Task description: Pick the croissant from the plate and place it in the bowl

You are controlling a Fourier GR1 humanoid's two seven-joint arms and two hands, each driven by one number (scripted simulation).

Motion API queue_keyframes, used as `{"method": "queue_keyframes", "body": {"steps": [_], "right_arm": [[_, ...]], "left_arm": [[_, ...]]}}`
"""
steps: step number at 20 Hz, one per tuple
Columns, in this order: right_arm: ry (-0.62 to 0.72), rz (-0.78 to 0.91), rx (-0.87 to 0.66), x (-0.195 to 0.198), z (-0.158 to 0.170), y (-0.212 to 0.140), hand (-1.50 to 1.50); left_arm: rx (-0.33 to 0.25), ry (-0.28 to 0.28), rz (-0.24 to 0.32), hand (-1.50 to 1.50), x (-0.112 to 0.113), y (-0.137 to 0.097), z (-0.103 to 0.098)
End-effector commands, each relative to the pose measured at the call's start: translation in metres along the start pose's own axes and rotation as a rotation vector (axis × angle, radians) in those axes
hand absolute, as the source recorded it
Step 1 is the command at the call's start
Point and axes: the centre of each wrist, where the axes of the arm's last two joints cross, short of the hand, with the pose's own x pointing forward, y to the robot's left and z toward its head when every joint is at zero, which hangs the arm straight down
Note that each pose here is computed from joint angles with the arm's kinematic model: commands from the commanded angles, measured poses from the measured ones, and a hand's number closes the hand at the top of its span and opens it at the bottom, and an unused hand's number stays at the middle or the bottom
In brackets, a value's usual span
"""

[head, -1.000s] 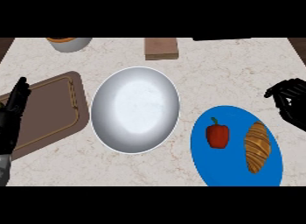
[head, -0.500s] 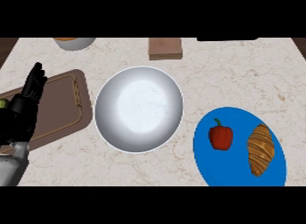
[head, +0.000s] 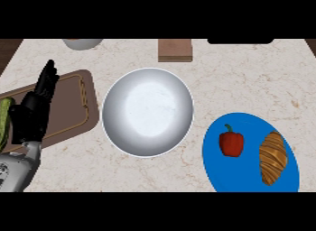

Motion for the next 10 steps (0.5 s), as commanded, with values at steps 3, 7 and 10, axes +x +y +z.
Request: {"method": "queue_keyframes", "body": {"steps": [3, 7, 10], "right_arm": [[0.055, 0.149, 0.235, 0.021, -0.034, -0.002, -1.5], [0.052, 0.161, 0.338, 0.047, -0.055, 0.031, -1.5], [0.069, 0.182, 0.42, 0.044, -0.056, 0.045, -1.5]], "left_arm": [[-0.012, 0.001, -0.014, 0.0, 0.011, 0.003, -0.006], [-0.012, 0.008, 0.0, 0.0, 0.006, -0.015, 0.009], [-0.004, -0.004, 0.001, 0.0, 0.006, 0.007, -0.008]]}}
